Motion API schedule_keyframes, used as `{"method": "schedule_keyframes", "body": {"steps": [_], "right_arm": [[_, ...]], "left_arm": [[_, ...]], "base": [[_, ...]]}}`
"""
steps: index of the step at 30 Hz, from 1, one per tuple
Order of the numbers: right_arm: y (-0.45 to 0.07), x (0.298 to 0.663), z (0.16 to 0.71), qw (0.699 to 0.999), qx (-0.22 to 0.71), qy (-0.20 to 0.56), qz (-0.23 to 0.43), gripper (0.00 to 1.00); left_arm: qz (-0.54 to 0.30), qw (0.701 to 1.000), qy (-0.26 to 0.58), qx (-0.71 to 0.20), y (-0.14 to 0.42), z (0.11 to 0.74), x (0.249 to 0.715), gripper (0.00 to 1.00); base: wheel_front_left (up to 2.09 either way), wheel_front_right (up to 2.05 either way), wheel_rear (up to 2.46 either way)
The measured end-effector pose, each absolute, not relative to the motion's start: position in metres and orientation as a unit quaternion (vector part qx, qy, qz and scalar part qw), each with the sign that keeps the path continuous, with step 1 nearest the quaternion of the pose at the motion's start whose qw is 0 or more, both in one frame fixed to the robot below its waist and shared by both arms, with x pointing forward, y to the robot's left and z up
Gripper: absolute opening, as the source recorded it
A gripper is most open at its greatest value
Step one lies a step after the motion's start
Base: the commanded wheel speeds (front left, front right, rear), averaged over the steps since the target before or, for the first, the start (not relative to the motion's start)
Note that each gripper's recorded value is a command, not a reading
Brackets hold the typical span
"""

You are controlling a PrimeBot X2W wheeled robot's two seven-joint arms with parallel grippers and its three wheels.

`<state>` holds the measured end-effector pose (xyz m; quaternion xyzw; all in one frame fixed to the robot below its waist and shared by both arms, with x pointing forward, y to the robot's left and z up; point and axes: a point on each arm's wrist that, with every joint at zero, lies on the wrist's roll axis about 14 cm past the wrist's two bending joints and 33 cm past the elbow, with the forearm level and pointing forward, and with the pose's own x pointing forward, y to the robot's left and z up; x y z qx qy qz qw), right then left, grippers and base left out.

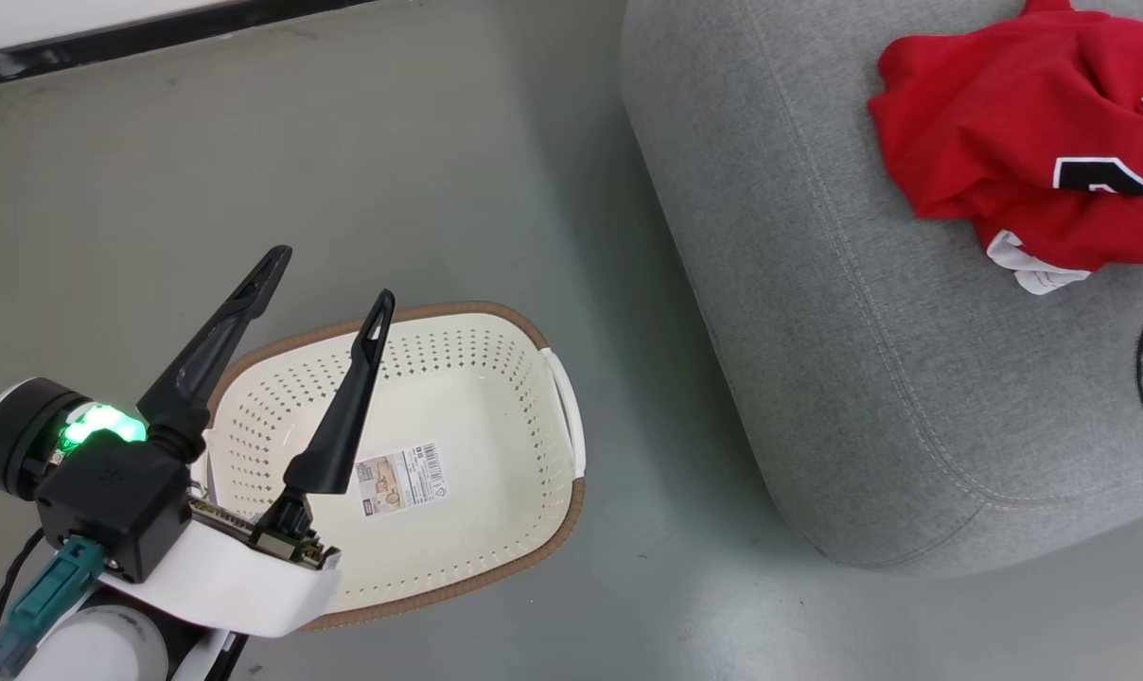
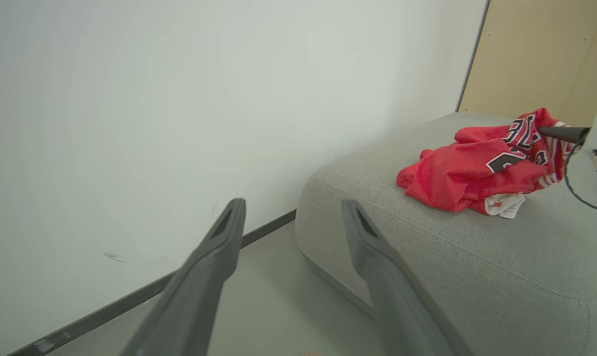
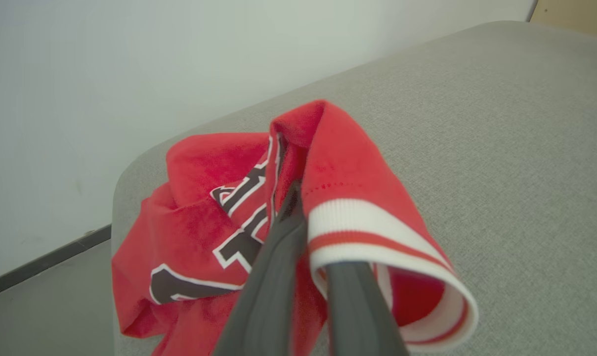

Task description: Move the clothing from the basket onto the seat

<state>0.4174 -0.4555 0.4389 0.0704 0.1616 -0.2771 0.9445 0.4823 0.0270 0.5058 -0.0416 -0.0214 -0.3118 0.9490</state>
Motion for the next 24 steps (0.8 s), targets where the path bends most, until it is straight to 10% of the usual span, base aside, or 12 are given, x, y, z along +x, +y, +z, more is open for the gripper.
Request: {"method": "schedule_keyframes", "body": {"steps": [24], "right_arm": [[-0.463,0.321,0.407,0.918,0.112,0.174,-0.337,1.00]], "left_arm": [[-0.323,0.943,-0.037,-0.073,0.004,0.513,0.484,1.00]], "base": [[0.00,0.00,0.00]]}}
